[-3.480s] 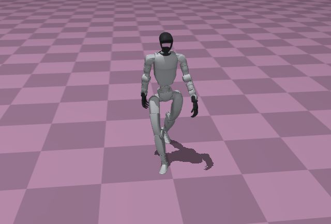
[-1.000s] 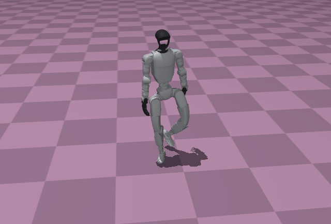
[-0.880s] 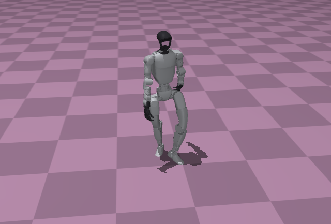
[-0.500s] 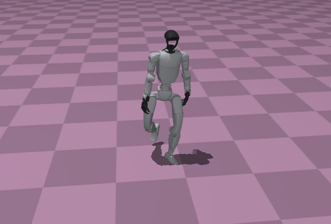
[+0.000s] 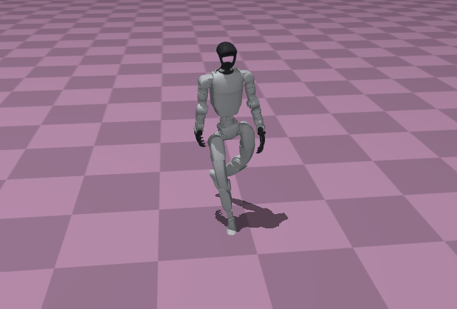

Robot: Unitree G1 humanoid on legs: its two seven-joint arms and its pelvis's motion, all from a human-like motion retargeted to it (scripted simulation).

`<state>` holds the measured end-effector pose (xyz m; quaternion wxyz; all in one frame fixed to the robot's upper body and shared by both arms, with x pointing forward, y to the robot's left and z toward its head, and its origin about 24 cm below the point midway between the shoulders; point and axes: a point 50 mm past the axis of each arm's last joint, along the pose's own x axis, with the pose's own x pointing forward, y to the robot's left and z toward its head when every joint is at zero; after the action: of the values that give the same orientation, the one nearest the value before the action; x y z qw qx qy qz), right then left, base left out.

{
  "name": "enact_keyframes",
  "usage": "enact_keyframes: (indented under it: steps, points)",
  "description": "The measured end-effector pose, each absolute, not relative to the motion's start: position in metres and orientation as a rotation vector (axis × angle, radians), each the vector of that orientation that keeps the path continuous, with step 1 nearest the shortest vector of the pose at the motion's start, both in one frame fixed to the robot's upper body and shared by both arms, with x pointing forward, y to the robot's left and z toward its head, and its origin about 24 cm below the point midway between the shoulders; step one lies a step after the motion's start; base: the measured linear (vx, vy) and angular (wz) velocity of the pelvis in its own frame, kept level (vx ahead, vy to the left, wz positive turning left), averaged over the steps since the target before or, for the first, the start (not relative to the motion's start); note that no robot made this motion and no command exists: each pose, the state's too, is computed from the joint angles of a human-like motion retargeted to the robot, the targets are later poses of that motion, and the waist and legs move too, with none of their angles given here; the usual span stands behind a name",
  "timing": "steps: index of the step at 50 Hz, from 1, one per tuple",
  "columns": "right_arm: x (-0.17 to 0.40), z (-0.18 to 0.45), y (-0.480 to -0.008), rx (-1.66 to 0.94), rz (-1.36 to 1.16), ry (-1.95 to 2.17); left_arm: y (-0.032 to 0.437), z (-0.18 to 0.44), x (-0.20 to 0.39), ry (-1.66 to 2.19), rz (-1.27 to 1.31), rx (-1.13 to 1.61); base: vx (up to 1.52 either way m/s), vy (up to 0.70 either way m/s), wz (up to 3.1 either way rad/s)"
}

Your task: Walk run

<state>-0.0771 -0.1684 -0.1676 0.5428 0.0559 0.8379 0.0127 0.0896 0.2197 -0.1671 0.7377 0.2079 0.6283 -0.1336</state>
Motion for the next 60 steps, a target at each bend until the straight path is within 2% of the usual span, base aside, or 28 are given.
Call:
enact_keyframes:
  steps: [5, 10, 15, 19, 22, 28, 35, 41, 47, 50, 53, 60]
  points:
    - [0.005, -0.179, -0.179, -0.012, 0.062, 1.714, 0.225, -0.171, -0.006, 1.733, -0.298, 0.426, 0.92, -0.35, -0.27]
    - [0.095, -0.171, -0.193, -0.177, 0.074, 1.411, 0.211, -0.166, -0.073, 1.896, -0.198, 0.26, 0.76, -0.2, -0.88]
    - [0.175, -0.144, -0.192, -0.254, 0.102, 1.13, 0.192, -0.162, -0.102, 1.955, -0.103, 0.09, 0.88, -0.14, -0.84]
    - [0.2, -0.131, -0.184, -0.219, 0.121, 0.995, 0.19, -0.162, -0.103, 1.966, -0.128, 0.106, 0.89, -0.06, -0.46]
    - [0.187, -0.139, -0.178, -0.177, 0.136, 1.028, 0.194, -0.164, -0.094, 1.963, -0.168, 0.158, 1.19, -0.04, -0.05]
    - [0.094, -0.172, -0.178, -0.24, 0.164, 1.369, 0.195, -0.172, -0.051, 1.866, -0.237, 0.154, 1.14, -0.03, -0.72]
    - [0.019, -0.178, -0.192, -0.231, 0.198, 1.647, 0.225, -0.169, 0.071, 1.496, -0.182, 0.311, 0.77, -0.03, 0.1]
    - [-0.037, -0.176, -0.193, -0.041, 0.005, 1.776, 0.242, -0.135, 0.171, 1.168, -0.249, 0.516, 0.72, -0.12, 0.85]
    - [-0.079, -0.167, -0.177, 0.166, -0.049, 1.978, 0.242, -0.102, 0.226, 0.921, -0.277, 0.627, 0.71, -0.27, 0.8]
    - [-0.087, -0.165, -0.174, 0.172, -0.002, 2.01, 0.233, -0.108, 0.219, 0.907, -0.285, 0.601, 0.92, -0.34, 0.28]
    - [-0.08, -0.167, -0.173, 0.12, 0.031, 1.98, 0.223, -0.132, 0.181, 1.03, -0.318, 0.539, 0.86, -0.29, 0.29]
    - [-0.025, -0.179, -0.183, -0.091, 0.063, 1.738, 0.216, -0.175, 0.015, 1.641, -0.399, 0.394, 0.73, -0.28, 0.28]
